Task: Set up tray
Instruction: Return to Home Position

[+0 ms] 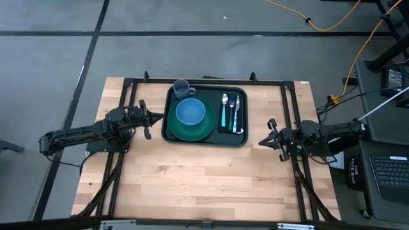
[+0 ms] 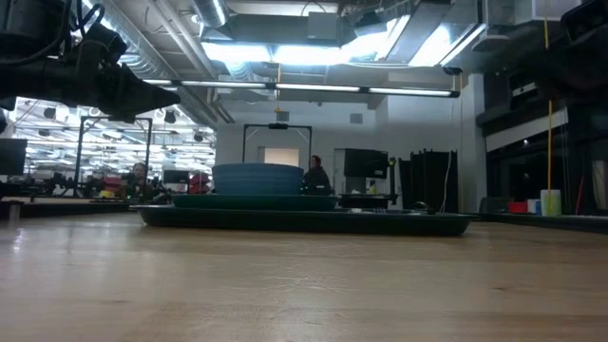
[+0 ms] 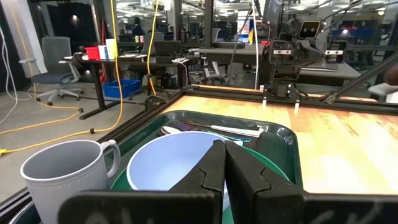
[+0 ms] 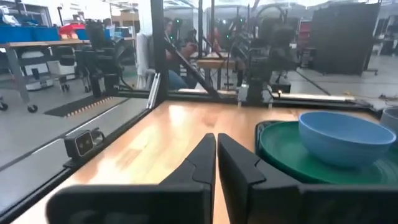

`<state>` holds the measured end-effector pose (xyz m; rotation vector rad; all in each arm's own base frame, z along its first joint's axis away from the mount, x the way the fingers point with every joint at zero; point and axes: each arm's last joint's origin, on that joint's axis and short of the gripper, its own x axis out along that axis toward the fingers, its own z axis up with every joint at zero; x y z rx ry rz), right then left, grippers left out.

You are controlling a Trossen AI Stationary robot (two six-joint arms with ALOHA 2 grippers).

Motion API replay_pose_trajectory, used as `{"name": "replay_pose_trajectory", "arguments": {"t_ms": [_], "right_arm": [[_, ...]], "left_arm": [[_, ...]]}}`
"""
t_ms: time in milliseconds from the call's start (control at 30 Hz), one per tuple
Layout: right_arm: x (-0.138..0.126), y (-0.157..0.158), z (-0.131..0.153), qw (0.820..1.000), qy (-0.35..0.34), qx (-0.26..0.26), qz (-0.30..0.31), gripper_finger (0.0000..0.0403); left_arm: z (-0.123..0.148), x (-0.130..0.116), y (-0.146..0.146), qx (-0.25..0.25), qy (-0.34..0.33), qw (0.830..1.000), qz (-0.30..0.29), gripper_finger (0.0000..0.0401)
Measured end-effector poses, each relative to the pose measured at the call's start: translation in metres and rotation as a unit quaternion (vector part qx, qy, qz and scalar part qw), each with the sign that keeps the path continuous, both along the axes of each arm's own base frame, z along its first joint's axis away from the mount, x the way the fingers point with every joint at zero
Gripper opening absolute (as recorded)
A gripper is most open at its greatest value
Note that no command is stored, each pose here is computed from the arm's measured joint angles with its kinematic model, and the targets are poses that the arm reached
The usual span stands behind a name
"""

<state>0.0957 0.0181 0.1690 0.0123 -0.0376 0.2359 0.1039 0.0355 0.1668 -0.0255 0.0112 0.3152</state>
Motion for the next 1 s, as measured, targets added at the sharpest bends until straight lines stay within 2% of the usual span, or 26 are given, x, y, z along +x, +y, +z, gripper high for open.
{"name": "replay_pose_trajectory", "arguments": {"t_ms": [167, 1000], "right_arm": [[0.001, 0.0002, -0.0016, 1.0, 0.014, 0.018, 0.002, 0.0022], [0.001, 0.0002, -0.0015, 1.0, 0.014, 0.016, 0.002, 0.0023]], "left_arm": [[0.0001, 0.0, 0.0, 0.0, 0.0, 1.0, 0.0, 0.0004], [0.0, 0.0, 0.0, 0.0, 0.0, 1.0, 0.0, 0.0004]]}}
